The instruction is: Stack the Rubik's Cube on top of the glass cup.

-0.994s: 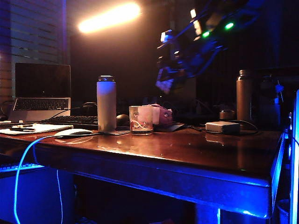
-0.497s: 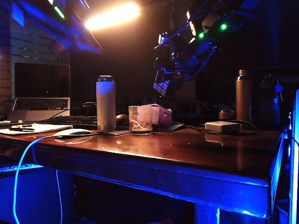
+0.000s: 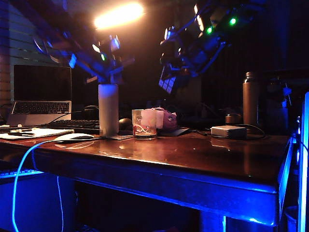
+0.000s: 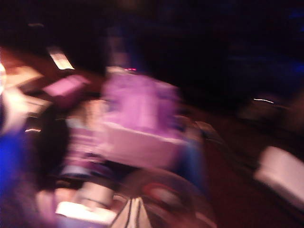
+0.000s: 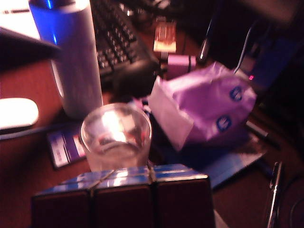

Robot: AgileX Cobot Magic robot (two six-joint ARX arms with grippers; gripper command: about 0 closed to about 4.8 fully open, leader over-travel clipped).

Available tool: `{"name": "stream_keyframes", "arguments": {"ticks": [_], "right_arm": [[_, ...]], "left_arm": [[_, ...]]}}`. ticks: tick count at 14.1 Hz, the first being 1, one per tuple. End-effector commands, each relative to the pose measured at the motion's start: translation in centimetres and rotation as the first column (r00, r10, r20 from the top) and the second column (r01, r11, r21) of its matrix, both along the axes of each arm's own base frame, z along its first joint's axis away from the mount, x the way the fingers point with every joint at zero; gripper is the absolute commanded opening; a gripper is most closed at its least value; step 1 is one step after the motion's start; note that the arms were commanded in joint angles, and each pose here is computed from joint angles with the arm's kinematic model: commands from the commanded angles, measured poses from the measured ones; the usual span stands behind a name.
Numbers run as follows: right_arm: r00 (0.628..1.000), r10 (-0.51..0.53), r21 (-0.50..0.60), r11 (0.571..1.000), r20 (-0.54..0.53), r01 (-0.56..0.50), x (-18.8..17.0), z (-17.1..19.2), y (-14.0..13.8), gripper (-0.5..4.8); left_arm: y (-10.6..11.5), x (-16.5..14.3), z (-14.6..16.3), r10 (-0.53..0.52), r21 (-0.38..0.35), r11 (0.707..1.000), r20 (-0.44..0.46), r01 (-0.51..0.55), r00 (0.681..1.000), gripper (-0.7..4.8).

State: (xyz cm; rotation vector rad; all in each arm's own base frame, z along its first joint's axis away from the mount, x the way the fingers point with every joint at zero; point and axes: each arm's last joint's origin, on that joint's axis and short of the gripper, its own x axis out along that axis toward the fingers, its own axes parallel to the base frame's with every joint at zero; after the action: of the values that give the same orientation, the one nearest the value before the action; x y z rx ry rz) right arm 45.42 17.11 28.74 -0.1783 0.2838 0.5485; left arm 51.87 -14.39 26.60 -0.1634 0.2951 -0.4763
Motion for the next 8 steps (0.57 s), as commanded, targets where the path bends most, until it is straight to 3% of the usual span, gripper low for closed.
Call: {"name": "stream_keyframes", "arguments": {"ticks": [1, 6, 8], "right_arm": [[0.998, -0.005, 0.050, 0.999, 0.062, 0.002, -0.6, 2.3, -0.1, 3.05], [0.997, -0.004, 0.062, 0.998, 0.074, 0.000, -1.1, 3.3, -0.3, 3.05], [0.997, -0.004, 0.065, 0.998, 0.082, -0.001, -1.2, 3.6, -0.3, 3.05]], "left_arm": [[-1.2, 2.1, -1.9, 0.035, -0.002, 0.999, 0.036, -0.035, 0.999, -0.03], [-1.8, 4.6, -6.0, 0.087, -0.042, 0.995, 0.020, -0.086, 0.996, -0.03], [-2.1, 5.3, -7.1, 0.070, -0.104, 0.992, -0.010, -0.070, 0.998, -0.03]]}}
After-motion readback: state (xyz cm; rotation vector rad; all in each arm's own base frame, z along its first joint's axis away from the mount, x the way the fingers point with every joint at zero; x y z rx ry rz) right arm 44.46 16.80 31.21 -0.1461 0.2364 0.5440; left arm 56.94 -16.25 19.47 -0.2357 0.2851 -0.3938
